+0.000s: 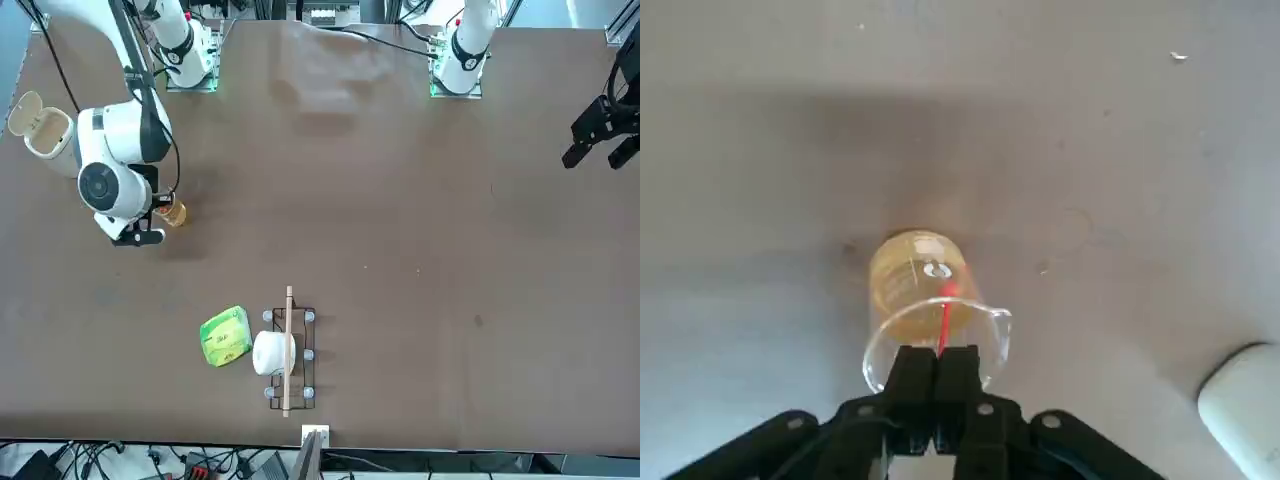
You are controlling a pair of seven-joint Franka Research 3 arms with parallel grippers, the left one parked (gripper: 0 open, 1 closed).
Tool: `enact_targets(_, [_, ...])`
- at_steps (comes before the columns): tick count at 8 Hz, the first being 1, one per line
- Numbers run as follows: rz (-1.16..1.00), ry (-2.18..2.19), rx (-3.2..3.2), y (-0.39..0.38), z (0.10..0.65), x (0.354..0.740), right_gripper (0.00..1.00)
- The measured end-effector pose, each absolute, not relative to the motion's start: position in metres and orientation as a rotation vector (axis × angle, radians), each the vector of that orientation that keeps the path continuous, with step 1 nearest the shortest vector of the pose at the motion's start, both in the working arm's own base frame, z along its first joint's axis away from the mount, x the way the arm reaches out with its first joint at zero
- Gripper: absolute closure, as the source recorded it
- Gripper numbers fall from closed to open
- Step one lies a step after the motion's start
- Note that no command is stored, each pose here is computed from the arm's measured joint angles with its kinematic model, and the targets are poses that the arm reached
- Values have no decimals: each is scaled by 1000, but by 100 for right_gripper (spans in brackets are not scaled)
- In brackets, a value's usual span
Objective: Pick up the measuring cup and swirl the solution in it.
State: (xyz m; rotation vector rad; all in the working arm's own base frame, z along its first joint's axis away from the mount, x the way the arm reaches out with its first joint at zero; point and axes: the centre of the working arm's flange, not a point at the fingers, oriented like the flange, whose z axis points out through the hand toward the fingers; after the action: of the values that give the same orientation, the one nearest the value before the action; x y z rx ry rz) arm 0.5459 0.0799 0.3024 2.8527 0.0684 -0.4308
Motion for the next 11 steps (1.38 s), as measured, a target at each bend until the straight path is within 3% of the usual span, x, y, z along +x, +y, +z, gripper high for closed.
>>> enact_targets(3, [-387,49,2812,106,302,542,87])
enact_targets(8, [-337,88,2816,125,319,546,1])
enact_targets(11, [-302,111,2817,130,370,557,0])
